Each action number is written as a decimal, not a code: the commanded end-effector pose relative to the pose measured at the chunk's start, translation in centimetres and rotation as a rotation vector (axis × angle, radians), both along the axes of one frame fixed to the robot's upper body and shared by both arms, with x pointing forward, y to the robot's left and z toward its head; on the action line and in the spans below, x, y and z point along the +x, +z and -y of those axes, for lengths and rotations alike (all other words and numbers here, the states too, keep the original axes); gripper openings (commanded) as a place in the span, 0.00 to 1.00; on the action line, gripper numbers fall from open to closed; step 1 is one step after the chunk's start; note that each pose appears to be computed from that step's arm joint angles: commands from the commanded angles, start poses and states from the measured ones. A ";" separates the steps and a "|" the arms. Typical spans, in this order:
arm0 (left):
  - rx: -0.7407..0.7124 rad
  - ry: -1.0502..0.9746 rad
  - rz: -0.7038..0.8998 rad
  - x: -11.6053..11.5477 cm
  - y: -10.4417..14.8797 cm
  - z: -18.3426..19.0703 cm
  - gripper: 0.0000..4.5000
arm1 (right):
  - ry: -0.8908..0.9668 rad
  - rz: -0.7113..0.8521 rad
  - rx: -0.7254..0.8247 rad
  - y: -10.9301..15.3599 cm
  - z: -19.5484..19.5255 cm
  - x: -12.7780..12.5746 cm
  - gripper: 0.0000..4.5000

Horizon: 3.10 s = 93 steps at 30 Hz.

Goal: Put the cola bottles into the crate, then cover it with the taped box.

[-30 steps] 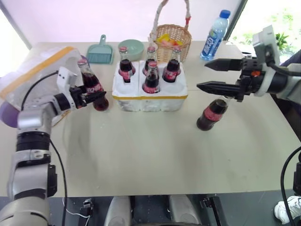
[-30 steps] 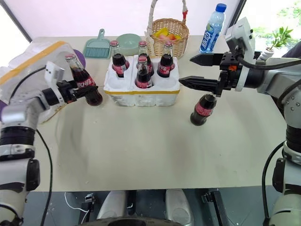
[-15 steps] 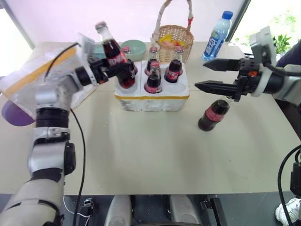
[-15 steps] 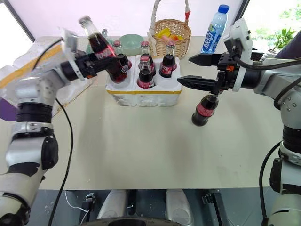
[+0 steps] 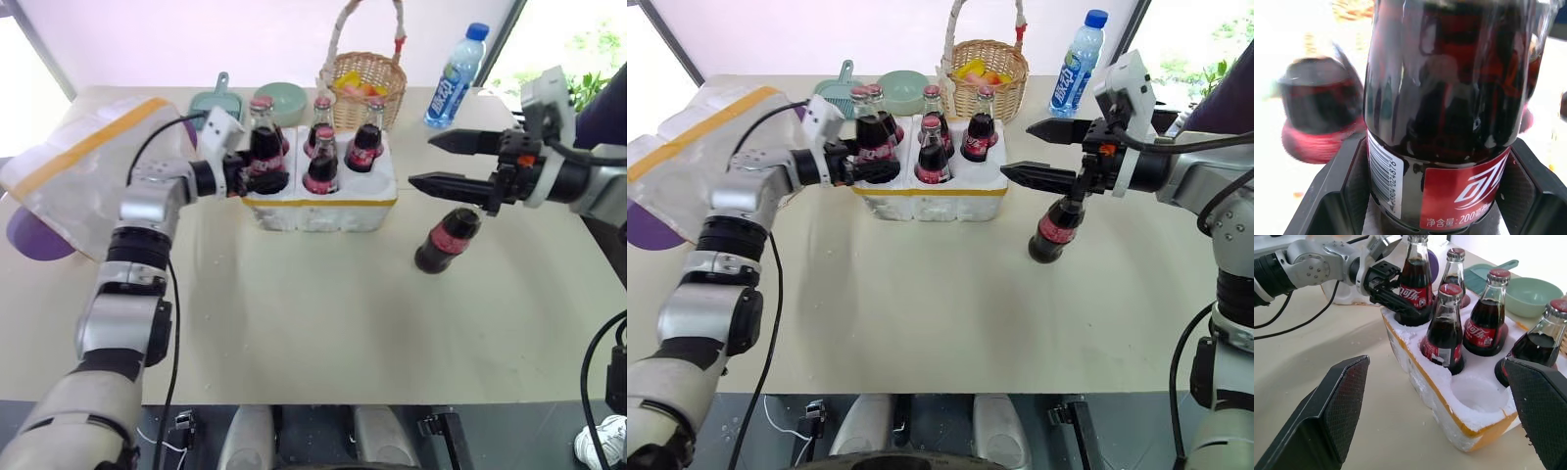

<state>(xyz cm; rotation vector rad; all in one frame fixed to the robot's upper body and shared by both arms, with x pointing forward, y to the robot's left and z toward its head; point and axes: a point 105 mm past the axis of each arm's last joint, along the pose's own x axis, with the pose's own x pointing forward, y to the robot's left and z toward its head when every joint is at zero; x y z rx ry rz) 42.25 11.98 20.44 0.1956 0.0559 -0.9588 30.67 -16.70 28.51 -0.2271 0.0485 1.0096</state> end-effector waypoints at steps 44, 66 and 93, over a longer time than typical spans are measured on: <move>0.017 -0.485 0.011 -11.2 2.5 2.7 0.99 | -0.573 -0.112 0.077 -12.0 7.5 -6.6 1.00; -0.022 -0.444 0.034 -10.2 2.9 3.7 0.99 | -0.546 -0.085 0.270 -12.6 6.1 -0.2 1.00; -0.079 -0.315 0.066 -9.1 3.4 2.4 1.00 | -0.219 0.136 0.420 1.8 -1.4 5.6 0.62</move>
